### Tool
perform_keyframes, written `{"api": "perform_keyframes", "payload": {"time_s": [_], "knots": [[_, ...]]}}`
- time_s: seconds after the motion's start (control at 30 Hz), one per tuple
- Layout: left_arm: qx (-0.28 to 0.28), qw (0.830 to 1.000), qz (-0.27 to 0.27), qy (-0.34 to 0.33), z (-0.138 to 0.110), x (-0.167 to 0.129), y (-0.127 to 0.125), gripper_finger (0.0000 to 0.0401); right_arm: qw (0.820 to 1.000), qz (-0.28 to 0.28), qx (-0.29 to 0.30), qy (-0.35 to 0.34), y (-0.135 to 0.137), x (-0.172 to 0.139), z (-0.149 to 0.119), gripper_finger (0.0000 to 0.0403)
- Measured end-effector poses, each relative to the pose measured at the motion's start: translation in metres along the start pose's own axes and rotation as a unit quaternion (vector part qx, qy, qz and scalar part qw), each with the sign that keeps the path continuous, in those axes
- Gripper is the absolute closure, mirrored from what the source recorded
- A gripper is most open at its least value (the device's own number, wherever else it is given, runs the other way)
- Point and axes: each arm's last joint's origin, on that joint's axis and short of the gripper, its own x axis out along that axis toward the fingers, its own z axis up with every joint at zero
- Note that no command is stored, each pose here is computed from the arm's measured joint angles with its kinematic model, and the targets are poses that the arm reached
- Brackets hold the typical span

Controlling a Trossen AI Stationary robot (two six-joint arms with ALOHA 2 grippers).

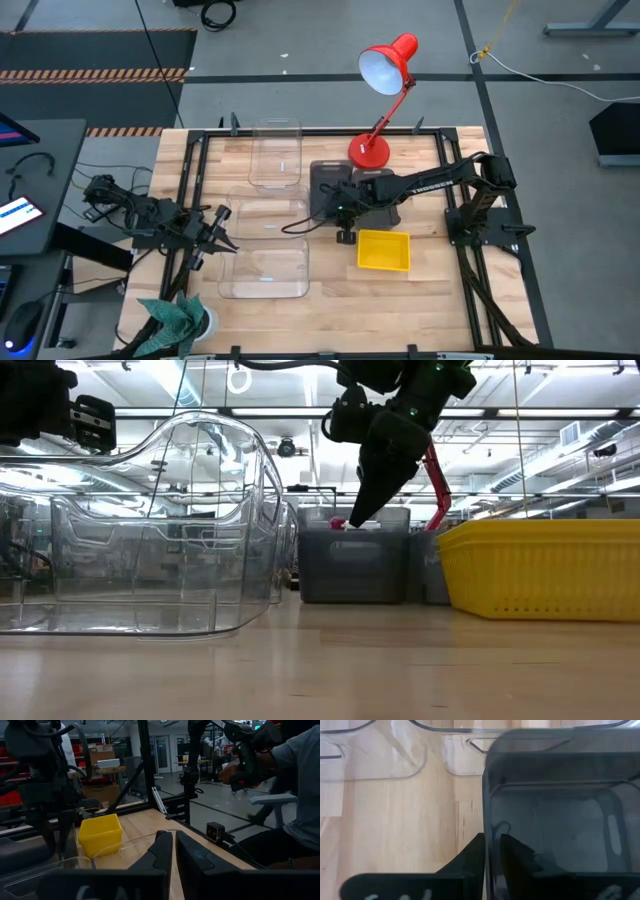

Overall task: Stack baskets by color
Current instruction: Stack the bottom black bin on the top left black bin, then stack the right black bin on the stacked black bins

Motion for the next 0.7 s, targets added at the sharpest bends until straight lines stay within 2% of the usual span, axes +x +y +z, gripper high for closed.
{"api": "perform_keyframes", "payload": {"time_s": [0.3,0.43,0.7], "knots": [[0.000,1.000,0.000,0.000,0.000,0.000,0.000,0.0372,1.000,0.000,0.013,-0.005,0.000,-0.004,0.001,0.0294],[0.000,1.000,0.000,0.000,0.000,0.000,0.000,0.0367,1.000,0.001,0.019,-0.024,-0.002,-0.015,0.006,0.0291],[0.000,1.000,0.000,0.000,0.000,0.000,0.000,0.0377,0.999,0.001,0.034,-0.014,-0.002,-0.022,0.003,0.0290]]}}
